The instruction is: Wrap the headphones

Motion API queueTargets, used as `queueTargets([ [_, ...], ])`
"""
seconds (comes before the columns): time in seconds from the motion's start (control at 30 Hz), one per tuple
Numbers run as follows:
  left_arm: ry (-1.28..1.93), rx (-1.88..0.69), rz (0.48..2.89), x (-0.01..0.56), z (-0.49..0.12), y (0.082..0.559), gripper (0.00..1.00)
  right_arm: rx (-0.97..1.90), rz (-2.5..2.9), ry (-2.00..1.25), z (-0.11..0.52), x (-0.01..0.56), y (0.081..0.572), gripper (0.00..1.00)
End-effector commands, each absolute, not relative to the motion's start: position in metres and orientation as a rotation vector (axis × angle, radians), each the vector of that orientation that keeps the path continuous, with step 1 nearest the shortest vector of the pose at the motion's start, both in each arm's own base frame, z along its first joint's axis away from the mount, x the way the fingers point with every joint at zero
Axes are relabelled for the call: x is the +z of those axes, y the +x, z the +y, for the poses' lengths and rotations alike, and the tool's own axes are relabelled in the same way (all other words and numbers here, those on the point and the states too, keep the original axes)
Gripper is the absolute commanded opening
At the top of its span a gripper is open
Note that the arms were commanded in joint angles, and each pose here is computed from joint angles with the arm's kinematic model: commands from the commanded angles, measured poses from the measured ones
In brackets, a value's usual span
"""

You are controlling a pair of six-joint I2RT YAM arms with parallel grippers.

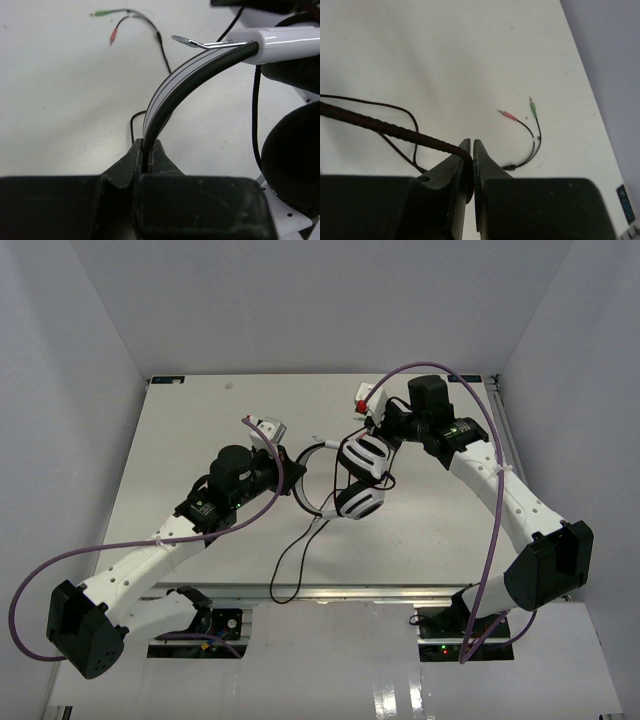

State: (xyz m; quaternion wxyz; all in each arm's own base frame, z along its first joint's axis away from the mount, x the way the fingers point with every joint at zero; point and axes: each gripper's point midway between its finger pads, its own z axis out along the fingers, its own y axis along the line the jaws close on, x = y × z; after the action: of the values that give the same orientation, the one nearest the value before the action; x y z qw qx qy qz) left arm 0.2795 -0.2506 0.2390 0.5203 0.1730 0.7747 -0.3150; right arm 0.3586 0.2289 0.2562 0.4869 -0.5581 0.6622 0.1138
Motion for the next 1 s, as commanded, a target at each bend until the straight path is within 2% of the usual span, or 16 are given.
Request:
queueTargets([
  [0.0,0.347,-0.896,1.666,0.310,-0.252,0.266,0.00,0.598,1.577,-1.233,0.237,0.276,0.355,0.13],
  [0.17,0.273,-0.982,1.619,0.355,-0.255,0.264,0.00,1.074,1.497,-1.228,0.265,0.274,0.309,0.17],
  [0.4,0.213,-1.098,1.580,0.409,-0.266,0.264,0.00,1.454,1.440,-1.149,0.282,0.277,0.279,0.27],
  [0.6,0.167,-1.119,1.536,0.448,-0.268,0.269,0.00,1.548,1.445,-1.134,0.299,0.268,0.277,0.33],
  [0.97,-0.060,-0.854,1.431,0.498,-0.223,0.309,0.00,1.635,1.431,-1.149,0.309,0.239,0.237,0.44],
])
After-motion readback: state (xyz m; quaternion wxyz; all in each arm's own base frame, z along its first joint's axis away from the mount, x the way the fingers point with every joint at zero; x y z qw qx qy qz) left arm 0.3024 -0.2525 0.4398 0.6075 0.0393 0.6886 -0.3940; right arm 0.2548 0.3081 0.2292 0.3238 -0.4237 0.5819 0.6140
